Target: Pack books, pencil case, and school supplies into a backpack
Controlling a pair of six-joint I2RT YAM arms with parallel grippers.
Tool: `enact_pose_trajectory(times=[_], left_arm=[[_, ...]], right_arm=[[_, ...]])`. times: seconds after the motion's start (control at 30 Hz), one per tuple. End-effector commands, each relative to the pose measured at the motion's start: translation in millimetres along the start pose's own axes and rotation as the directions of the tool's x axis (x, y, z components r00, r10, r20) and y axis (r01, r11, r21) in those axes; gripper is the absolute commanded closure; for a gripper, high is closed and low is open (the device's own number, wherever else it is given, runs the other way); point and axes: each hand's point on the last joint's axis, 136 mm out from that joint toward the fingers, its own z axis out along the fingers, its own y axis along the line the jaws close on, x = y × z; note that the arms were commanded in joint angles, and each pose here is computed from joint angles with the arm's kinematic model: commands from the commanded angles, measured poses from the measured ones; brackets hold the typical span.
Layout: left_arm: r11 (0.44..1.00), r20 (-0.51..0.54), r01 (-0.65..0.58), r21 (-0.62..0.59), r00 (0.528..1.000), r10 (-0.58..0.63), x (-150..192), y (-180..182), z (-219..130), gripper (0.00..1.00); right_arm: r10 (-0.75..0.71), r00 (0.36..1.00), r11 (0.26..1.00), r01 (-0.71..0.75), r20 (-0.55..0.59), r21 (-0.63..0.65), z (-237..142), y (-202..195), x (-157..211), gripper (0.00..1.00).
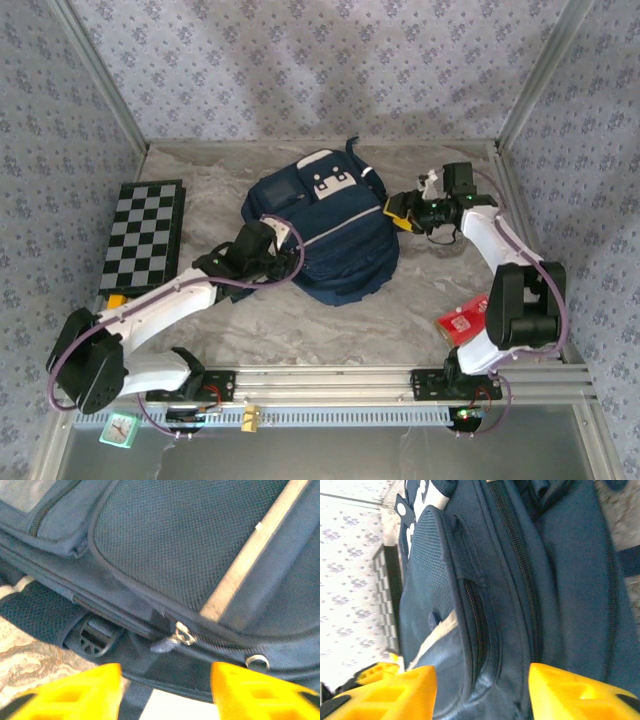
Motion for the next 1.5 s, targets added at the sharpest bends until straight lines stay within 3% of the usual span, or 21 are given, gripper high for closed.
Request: enact_pose_trajectory(times=[0.0, 0.13, 0.3, 0.47, 0.53, 0.73, 0.87, 1.2, 1.47], left_arm=[[0.994, 0.050, 0.108, 0.024, 0.993, -0.109, -11, -9, -27, 0.36], [0.965, 0.037, 0.250, 0.074, 0.967, -0.254, -6, -24, -38, 0.29], [0.938, -0.001, 0.338, 0.077, 0.941, -0.339, 0, -44, -41, 0.23], [0.928, -0.020, 0.339, 0.157, 0.940, -0.340, -3, -84, -33, 0.17], [0.929, -0.028, 0.334, 0.162, 0.942, -0.334, -7, -94, -28, 0.14], [0.947, -0.041, 0.261, 0.187, 0.965, -0.257, -22, -129, -17, 0.09], [0.949, -0.040, 0.243, 0.201, 0.970, -0.240, -26, -141, -14, 0.07], [0.955, -0.041, 0.250, 0.162, 0.968, -0.247, -14, -133, -6, 0.06], [0.955, -0.030, 0.263, 0.136, 0.965, -0.261, -13, -125, -9, 0.05]], right_arm=[[-0.046, 0.996, 0.989, 0.034, 0.081, 0.144, -33, -15, 8, 0.42], [-0.032, 0.982, 0.950, -0.028, 0.187, 0.312, -68, -47, 26, 0.33], [0.048, 0.966, 0.841, -0.176, 0.254, 0.512, -104, -98, 72, 0.28], [0.086, 0.917, 0.754, -0.316, 0.390, 0.576, -128, -140, 99, 0.18], [0.146, 0.913, 0.742, -0.356, 0.382, 0.568, -120, -151, 116, 0.12], [0.202, 0.840, 0.585, -0.515, 0.503, 0.626, -146, -190, 131, 0.01], [0.252, 0.774, 0.494, -0.619, 0.580, 0.611, -163, -214, 136, 0.00], [0.361, 0.684, 0.419, -0.727, 0.634, 0.544, -157, -252, 138, 0.00], [0.448, 0.696, 0.489, -0.716, 0.561, 0.498, -114, -243, 144, 0.00]])
